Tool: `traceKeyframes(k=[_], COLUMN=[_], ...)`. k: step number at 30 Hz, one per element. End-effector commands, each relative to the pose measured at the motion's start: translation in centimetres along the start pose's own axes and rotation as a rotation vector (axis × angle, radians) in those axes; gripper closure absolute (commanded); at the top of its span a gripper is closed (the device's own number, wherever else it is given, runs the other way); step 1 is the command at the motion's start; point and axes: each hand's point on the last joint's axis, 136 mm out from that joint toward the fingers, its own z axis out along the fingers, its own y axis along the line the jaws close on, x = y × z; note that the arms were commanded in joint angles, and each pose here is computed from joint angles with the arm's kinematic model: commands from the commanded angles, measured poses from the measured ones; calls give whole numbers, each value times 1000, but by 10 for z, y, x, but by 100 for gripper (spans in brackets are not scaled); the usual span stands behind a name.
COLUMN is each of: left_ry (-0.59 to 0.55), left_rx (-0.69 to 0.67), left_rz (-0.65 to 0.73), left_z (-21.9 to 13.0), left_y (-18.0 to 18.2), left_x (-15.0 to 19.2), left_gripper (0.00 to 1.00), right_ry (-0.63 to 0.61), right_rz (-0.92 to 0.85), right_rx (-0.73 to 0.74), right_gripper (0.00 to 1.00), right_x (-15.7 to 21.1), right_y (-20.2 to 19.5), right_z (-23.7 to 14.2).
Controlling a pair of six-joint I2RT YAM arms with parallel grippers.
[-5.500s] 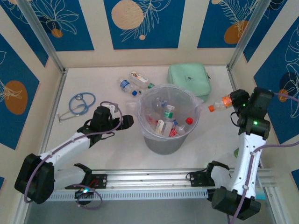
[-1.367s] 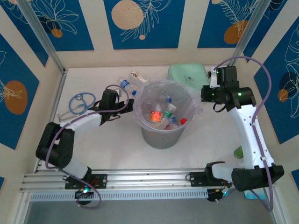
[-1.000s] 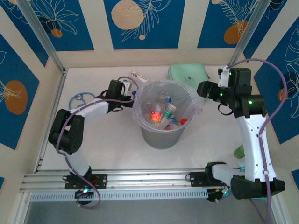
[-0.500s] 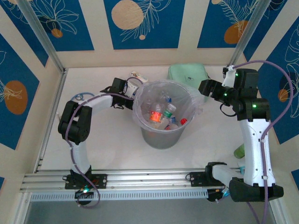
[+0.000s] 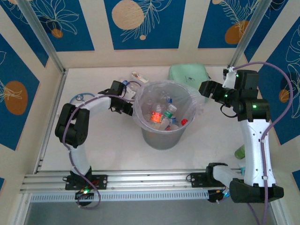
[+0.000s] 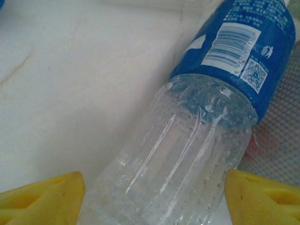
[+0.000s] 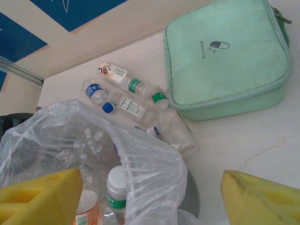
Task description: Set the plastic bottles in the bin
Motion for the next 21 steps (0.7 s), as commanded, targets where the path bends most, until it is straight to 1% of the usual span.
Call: traceKeyframes(k=[1,7,11,14,15,17,19,21], left_ry=[130,77,74,2,-10,-34,-62,-106], left_rx=[-39,-88,-182,-158,-155,-200,-258,-268], left_rz=[-108,-231,-351,-405,-407,-392,-369,-355], left_z=[-9,-38,-55,-67,-72,-89,-107,-119], left_y=[12,15,23,11,7,5,7,5], left_x=[50,74,105,112,114,115,112,102], left_gripper=[25,25,25,26,27,25,19,14], right_ry=[-10,-14,-12,-9,-7,1,9,10], right_rz=[12,29,44,55,58,67,77,90], right_rx=[-37,-75,-114,-135,-140,-156,-184,-207], right_gripper=[22,22,22,22,22,22,22,22], right_x=[1,-1,-4,-4,-4,-4,-4,-4], right_y=[7,14,21,23,23,25,29,31], right_z=[-7,-7,-6,-3,-2,1,3,5])
